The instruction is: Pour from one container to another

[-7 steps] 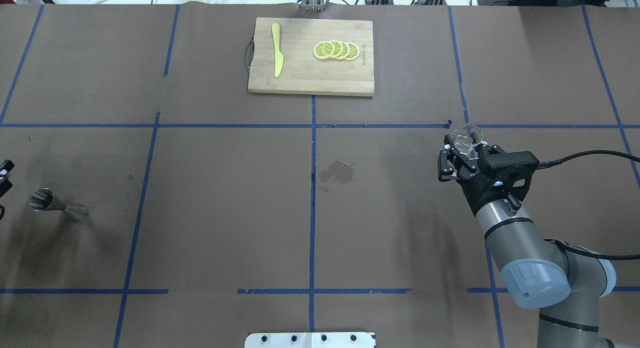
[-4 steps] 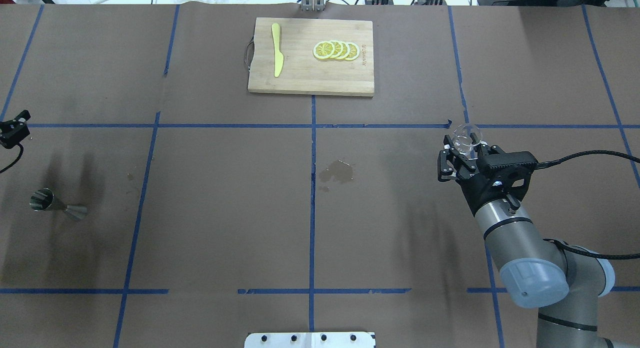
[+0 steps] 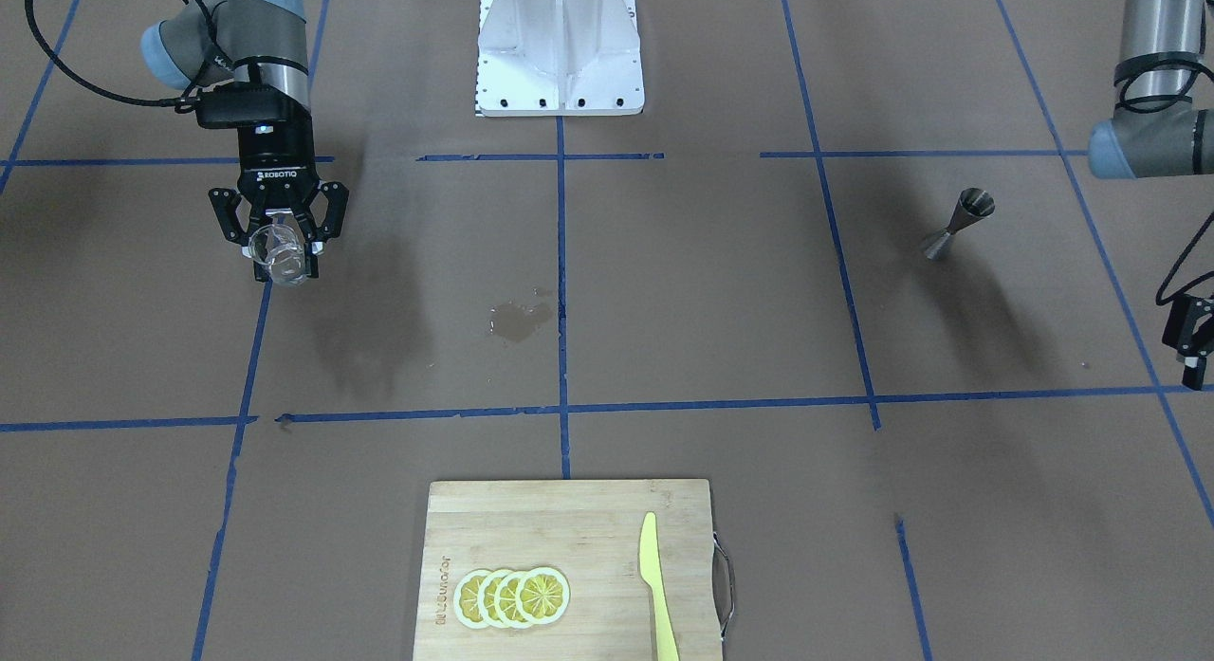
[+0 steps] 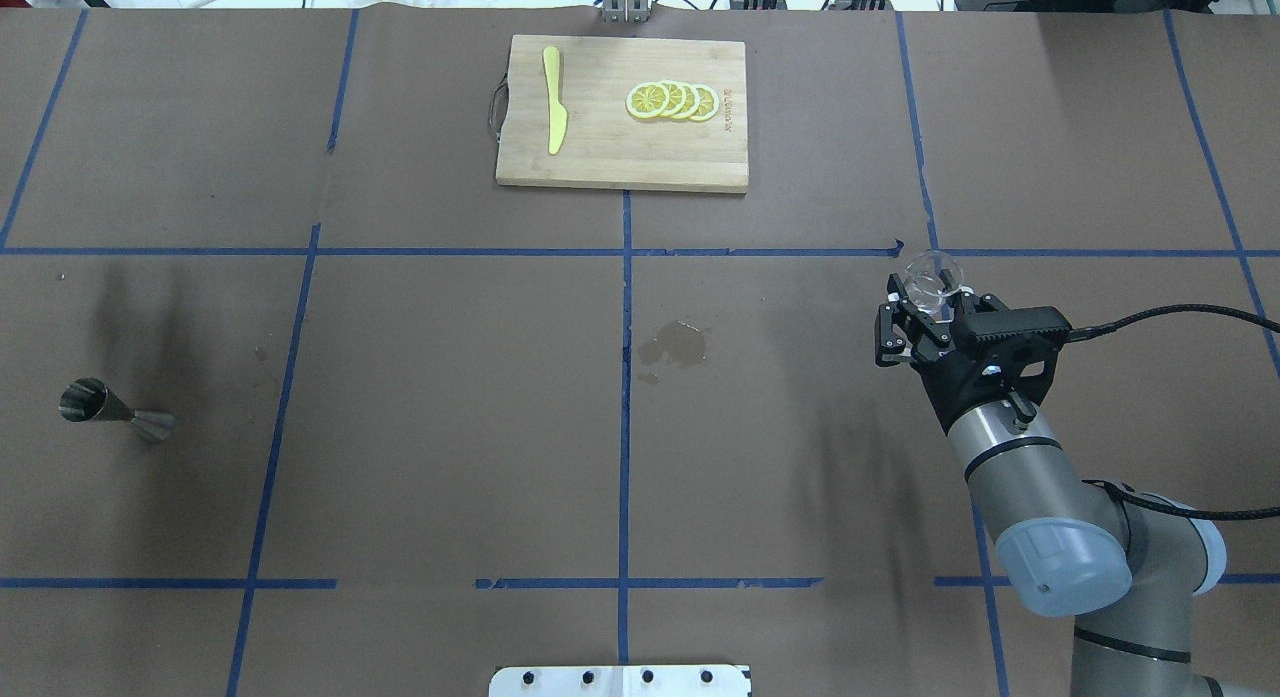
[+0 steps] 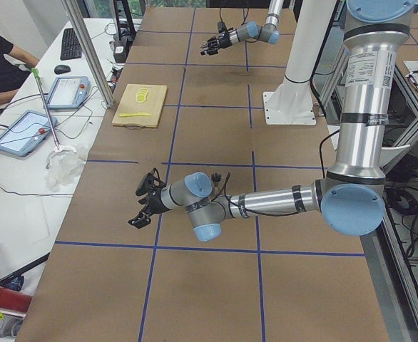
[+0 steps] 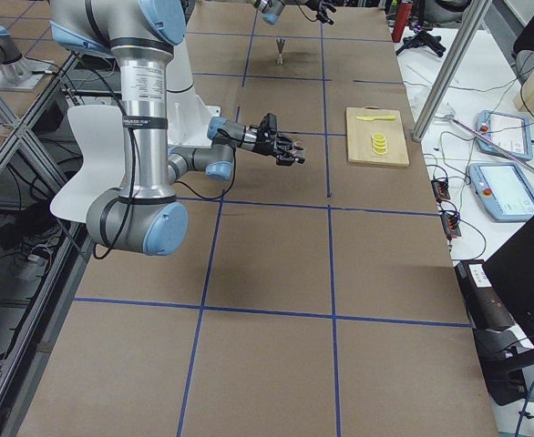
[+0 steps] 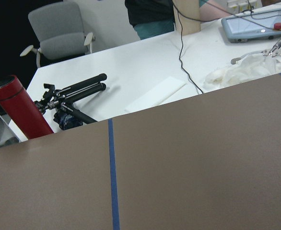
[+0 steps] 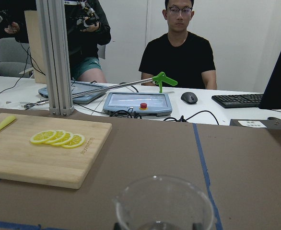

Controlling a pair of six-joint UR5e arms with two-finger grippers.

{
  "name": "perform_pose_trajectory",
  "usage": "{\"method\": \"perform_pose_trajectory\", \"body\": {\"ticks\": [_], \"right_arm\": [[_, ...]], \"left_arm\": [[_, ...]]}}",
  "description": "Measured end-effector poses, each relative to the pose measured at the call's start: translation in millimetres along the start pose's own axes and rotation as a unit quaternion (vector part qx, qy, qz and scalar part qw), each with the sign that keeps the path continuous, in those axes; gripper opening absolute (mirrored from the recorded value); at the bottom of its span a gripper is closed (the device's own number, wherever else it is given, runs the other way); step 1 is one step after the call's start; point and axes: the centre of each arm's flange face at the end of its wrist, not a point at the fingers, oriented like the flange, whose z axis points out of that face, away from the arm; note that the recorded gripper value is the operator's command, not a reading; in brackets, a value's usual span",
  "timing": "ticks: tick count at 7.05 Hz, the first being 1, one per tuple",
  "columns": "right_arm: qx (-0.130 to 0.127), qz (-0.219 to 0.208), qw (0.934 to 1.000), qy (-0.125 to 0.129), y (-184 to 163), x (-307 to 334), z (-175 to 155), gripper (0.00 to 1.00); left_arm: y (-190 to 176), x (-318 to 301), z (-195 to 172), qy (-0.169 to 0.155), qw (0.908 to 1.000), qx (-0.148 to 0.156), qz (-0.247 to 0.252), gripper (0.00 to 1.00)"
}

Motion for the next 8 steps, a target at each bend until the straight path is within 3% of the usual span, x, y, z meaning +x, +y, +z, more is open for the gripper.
{"method": "perform_pose_trajectory", "body": {"ticks": [2,3,5,8], "right_arm": [[-0.001,0.000,1.0000,0.002,27.9,9.6,13.4,0.00],[0.003,0.005,1.0000,0.000,53.0,17.8,27.0,0.00],[0.016,0.005,0.9999,0.005,86.2,33.5,41.4,0.00],[0.024,-0.007,0.9996,0.010,111.0,38.5,39.1,0.00]], "left_arm": [[-31.6,-12.2,-17.4,0.048,0.9932,-0.096,-0.046,1.00],[-40.9,-8.7,-27.1,0.059,0.9893,-0.119,-0.059,1.00],[-46.5,-3.4,-35.5,0.076,0.9839,-0.145,-0.073,1.00],[-50.2,-6.2,-39.3,0.080,0.9820,-0.149,-0.083,1.00]]}}
